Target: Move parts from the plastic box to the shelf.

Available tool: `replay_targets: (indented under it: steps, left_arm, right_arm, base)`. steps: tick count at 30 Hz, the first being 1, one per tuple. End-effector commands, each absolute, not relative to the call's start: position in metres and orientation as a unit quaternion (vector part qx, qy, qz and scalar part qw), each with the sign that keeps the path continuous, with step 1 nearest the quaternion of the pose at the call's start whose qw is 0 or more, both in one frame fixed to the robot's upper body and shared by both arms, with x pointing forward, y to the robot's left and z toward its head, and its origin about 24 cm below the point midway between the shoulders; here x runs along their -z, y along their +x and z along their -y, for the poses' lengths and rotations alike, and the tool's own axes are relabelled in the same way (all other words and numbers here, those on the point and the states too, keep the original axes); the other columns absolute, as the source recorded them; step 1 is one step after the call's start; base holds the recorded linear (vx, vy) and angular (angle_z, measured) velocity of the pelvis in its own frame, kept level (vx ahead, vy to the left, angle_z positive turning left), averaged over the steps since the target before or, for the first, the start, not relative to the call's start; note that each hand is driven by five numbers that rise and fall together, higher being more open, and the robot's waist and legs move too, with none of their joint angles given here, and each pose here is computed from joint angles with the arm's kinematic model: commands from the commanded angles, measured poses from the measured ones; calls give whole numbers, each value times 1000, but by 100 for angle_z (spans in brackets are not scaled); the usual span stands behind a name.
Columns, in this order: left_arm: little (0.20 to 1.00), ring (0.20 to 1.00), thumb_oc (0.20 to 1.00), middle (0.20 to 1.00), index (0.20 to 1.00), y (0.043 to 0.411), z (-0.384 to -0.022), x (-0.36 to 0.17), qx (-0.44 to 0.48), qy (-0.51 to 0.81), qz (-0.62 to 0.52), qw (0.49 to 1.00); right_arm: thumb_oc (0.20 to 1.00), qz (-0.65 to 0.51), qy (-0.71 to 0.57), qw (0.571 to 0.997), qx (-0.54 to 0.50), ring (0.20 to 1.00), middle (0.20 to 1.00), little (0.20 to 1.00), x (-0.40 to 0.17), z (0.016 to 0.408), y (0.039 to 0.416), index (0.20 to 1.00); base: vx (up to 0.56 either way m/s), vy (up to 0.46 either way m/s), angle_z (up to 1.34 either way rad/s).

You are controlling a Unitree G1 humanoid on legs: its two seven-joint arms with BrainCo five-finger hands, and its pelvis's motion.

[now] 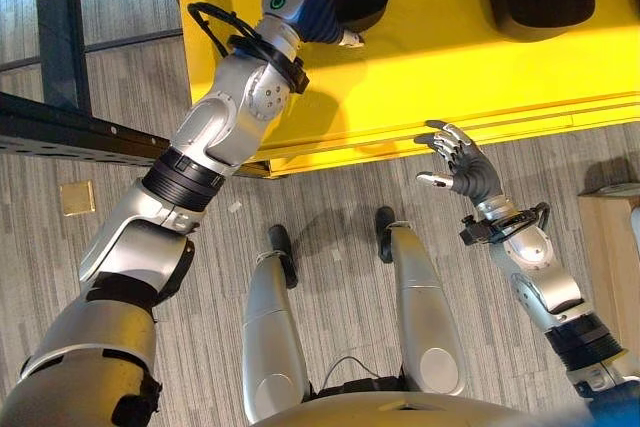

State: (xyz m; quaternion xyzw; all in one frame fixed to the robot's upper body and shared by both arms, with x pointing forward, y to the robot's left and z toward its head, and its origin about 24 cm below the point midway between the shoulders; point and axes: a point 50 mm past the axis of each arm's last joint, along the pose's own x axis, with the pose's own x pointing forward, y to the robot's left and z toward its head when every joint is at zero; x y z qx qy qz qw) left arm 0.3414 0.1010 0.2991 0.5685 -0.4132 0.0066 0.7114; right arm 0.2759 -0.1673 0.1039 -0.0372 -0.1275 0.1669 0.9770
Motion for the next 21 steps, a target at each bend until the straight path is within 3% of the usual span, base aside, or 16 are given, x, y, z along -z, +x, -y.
replay_targets:
  steps: [1,21]
  left_arm:
    - [1000,1000,1000,1000,1000,333,-92,-319,11,564,448,694]
    - [1000,1000,1000,1000,1000,356,-87,-297,60,588,368,718]
  right_arm:
    - [1000,46,-30,985,-162,1000,1000,1000,-69,174,259,1000]
    - [1000,17,-23,985,-169,1000,1000,1000,-56,177,252,1000]
  base:
    - [0,0,0]
    - [0,0,0]
